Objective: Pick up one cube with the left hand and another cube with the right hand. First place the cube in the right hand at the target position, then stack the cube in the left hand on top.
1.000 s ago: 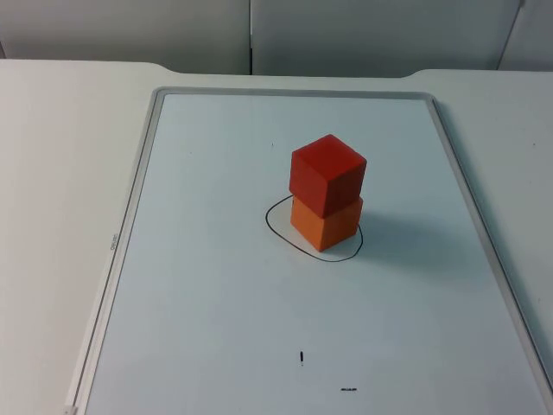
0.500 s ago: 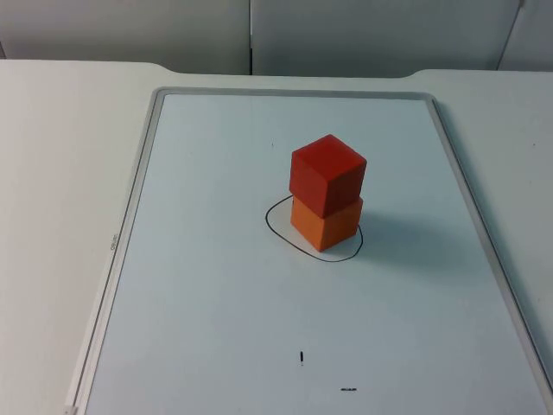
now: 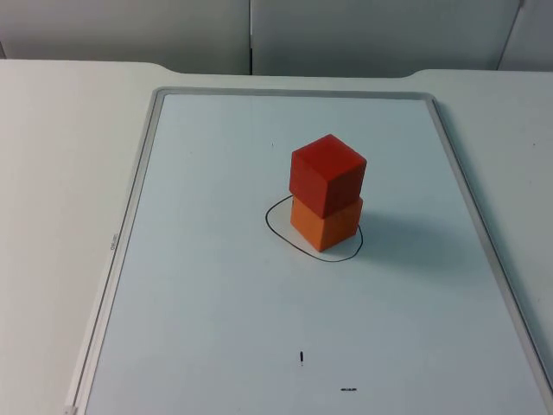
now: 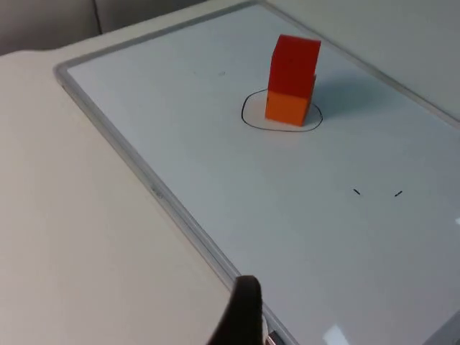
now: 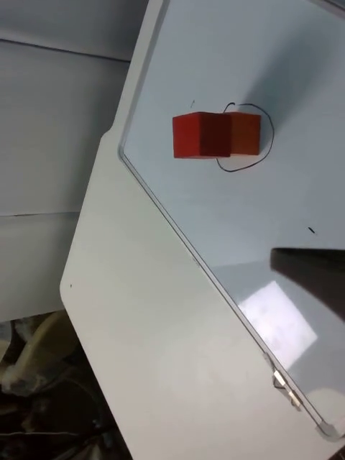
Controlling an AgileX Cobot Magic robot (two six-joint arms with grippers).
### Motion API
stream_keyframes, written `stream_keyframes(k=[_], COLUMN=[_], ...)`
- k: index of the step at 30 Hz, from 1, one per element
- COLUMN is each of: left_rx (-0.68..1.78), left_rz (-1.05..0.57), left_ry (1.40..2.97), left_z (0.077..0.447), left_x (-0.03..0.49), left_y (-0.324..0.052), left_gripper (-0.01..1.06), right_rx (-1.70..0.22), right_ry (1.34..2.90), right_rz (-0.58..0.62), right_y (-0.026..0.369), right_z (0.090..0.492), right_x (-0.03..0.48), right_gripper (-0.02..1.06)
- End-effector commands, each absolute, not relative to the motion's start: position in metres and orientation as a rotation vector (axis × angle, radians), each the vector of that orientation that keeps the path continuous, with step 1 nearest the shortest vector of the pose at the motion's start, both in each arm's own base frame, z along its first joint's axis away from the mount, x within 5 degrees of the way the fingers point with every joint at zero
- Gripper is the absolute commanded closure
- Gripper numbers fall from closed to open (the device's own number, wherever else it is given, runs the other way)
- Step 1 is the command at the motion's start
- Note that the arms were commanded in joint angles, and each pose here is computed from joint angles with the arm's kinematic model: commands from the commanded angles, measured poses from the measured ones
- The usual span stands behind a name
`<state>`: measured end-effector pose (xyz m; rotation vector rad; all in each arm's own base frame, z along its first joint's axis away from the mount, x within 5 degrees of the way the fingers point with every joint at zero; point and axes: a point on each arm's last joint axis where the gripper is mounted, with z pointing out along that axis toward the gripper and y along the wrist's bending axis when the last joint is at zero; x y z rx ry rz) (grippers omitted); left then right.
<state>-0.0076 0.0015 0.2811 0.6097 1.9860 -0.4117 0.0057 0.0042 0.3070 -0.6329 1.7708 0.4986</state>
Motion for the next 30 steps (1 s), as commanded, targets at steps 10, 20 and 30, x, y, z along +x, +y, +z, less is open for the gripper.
stream_keyframes(k=[10, 20, 30], left_rx=[0.585, 0.606, 0.606], left_rz=[-0.418, -0.412, -0.412], left_ry=[1.987, 1.981, 1.981], left_z=[0.280, 0.280, 0.280], left_x=[-0.007, -0.007, -0.007], left_y=[0.003, 0.002, 0.002], left_gripper=[0.15, 0.00, 0.00], right_rx=[-0.619, -0.629, -0.652], right_ry=[1.763, 1.794, 1.935], right_rz=[0.456, 0.447, 0.391], right_y=[-0.001, -0.002, -0.012], right_z=[0.304, 0.302, 0.287], right_x=[0.004, 0.004, -0.004], right_gripper=[0.00, 0.00, 0.00])
